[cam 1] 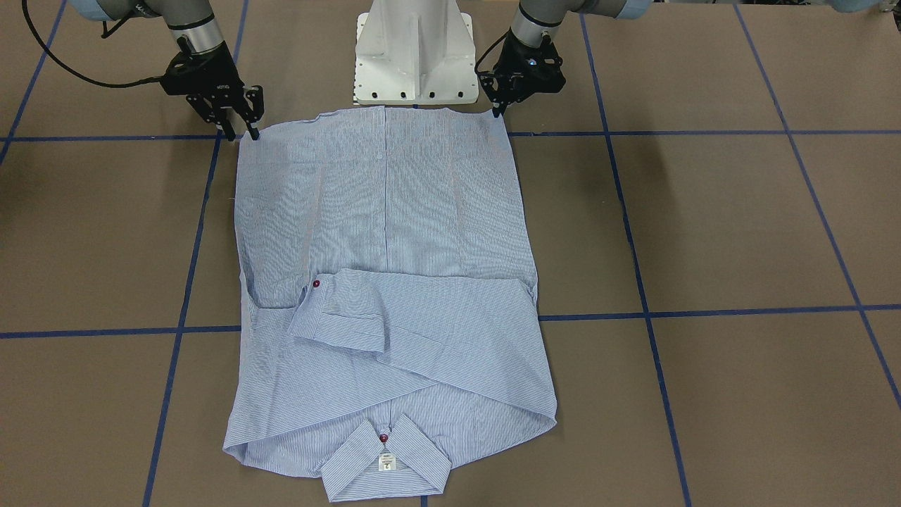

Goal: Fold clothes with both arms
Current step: 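Lower both grippers onto the near hem corners and grasp them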

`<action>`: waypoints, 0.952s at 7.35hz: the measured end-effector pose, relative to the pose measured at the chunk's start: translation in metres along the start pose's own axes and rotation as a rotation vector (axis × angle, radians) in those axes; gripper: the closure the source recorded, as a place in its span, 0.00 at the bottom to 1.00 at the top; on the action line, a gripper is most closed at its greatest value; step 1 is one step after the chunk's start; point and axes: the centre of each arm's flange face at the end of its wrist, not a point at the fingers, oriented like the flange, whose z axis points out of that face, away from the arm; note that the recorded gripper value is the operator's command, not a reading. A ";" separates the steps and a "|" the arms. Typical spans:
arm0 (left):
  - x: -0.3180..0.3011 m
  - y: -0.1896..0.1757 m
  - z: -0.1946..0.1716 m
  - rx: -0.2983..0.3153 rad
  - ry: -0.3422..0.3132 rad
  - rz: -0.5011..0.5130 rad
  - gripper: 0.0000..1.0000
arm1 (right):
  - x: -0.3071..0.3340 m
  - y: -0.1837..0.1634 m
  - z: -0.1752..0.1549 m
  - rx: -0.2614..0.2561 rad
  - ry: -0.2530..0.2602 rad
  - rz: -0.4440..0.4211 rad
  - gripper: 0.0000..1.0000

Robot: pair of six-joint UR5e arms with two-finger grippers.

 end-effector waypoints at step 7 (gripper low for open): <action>0.000 0.000 0.000 0.000 0.000 0.000 1.00 | -0.003 0.003 0.002 -0.005 -0.005 -0.001 1.00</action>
